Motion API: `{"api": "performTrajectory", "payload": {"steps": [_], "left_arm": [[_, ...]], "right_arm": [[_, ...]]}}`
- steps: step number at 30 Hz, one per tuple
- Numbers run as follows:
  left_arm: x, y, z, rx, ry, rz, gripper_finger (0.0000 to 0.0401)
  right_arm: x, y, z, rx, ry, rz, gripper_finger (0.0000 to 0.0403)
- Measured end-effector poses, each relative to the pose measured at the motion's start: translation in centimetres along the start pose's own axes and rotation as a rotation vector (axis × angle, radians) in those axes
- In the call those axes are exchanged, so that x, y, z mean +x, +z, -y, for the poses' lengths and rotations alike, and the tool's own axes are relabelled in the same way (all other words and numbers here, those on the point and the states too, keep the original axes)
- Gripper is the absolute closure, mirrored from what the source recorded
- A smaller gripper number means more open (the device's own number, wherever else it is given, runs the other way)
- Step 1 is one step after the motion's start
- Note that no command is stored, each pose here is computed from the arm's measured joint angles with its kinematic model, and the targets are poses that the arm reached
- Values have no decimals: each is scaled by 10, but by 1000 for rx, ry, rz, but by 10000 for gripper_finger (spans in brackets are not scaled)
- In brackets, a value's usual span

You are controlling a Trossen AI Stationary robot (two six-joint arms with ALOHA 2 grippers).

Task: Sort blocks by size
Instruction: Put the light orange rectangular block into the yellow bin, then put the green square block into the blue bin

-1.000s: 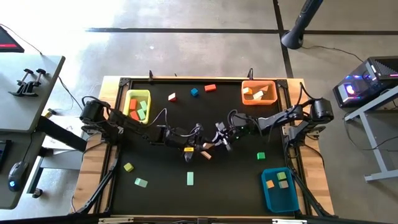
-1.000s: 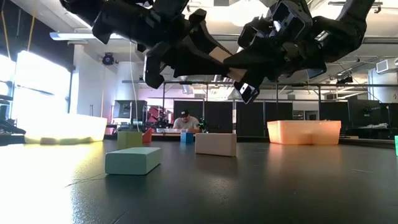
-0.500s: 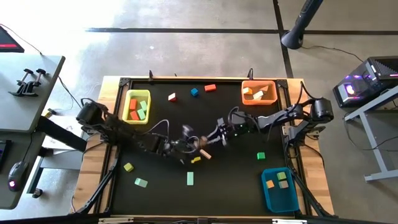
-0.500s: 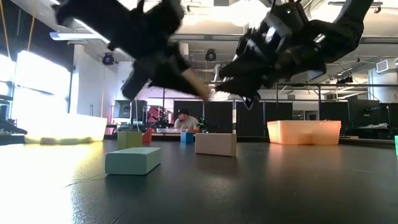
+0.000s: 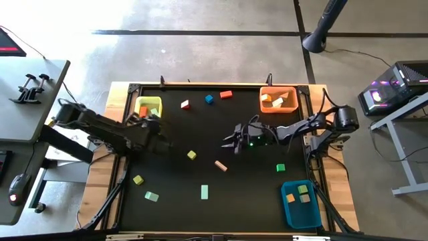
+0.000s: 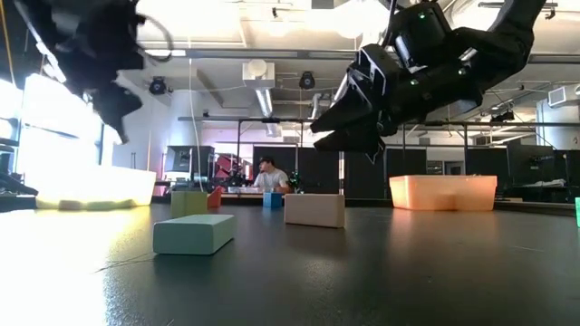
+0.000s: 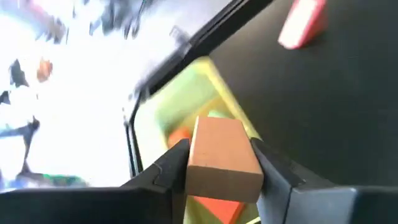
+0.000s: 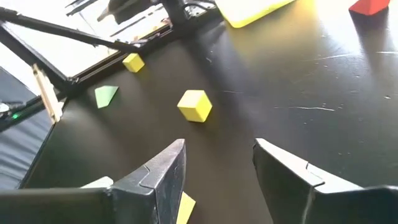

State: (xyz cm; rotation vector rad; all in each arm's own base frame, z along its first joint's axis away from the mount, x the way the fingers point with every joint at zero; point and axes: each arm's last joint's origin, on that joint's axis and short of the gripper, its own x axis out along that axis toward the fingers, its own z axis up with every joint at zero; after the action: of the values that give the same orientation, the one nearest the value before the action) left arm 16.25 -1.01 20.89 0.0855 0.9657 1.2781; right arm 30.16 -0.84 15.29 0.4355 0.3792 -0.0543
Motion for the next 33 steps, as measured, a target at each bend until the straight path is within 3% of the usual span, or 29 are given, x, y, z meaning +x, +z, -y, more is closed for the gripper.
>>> {"api": "performTrajectory", "payload": {"steps": [6,9,14,18,23,28,33], "left_arm": [[27,-26,-16,-142,21,-103,233],[29,-27,-21,-192,13,-100,207],[21,-18,-29,-333,0,96,169],[10,-12,-20,-411,-103,275,162],[-11,-1,9,-278,-254,426,161],[-31,10,40,-68,-360,535,160],[-37,13,73,152,-488,583,160]], "right_arm": [[0,-1,-2,-24,9,1,219],[0,0,-2,-24,11,4,219],[0,1,-3,-17,16,17,219],[0,0,-5,-12,19,19,219],[0,-1,-18,-39,74,49,219],[-1,-13,-42,-201,149,23,219],[-1,-24,-66,-288,197,-19,219]]}}
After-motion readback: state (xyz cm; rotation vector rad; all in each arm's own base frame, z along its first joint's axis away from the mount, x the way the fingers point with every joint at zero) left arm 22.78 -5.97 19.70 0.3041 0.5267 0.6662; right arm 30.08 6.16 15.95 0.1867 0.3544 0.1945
